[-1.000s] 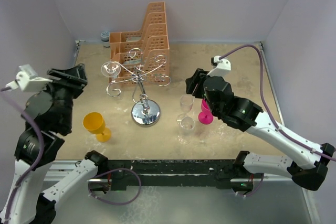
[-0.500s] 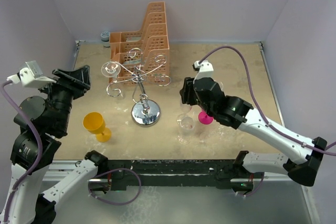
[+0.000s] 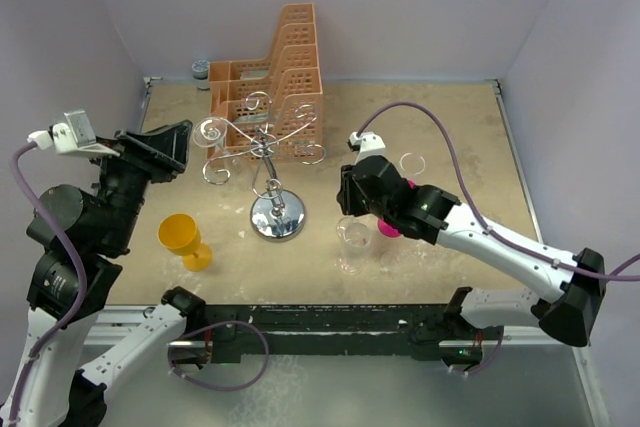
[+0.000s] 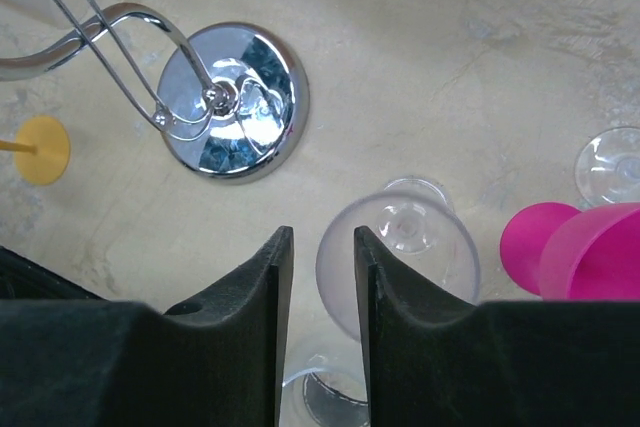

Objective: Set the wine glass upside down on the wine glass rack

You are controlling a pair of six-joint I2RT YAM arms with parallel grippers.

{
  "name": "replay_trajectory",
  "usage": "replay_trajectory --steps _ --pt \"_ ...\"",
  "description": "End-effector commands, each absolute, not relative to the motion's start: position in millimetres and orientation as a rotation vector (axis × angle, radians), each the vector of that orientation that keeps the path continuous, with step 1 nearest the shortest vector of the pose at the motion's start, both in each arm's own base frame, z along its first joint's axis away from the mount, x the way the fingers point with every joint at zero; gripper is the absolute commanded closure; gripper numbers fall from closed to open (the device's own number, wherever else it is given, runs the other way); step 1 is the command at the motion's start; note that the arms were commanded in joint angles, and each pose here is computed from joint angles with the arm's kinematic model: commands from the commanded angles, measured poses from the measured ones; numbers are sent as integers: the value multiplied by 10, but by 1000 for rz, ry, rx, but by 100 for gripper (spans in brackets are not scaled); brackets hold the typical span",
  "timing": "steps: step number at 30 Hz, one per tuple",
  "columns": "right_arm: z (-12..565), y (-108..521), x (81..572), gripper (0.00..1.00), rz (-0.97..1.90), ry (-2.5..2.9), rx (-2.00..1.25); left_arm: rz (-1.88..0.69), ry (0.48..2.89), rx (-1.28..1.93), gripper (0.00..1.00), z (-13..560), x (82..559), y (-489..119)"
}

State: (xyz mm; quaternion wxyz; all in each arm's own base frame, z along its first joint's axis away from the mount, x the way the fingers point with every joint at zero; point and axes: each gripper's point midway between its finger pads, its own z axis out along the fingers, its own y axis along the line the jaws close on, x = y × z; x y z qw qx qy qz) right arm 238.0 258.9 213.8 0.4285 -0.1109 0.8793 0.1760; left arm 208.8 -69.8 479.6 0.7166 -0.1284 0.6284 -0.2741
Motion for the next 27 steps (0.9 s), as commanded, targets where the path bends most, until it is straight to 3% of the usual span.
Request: replay_trajectory --steps 1,13,27 --pt "2111 2596 2429 71 398 2220 -251 -630 1352 -234 50 4901 2095 -769" --pt "2240 2480 2547 99 309 2178 -202 -557 1396 -325 50 4807 2193 -640" --pt "2981 2061 2624 100 360 1929 105 -723 1441 -153 44 4964 2213 -1092"
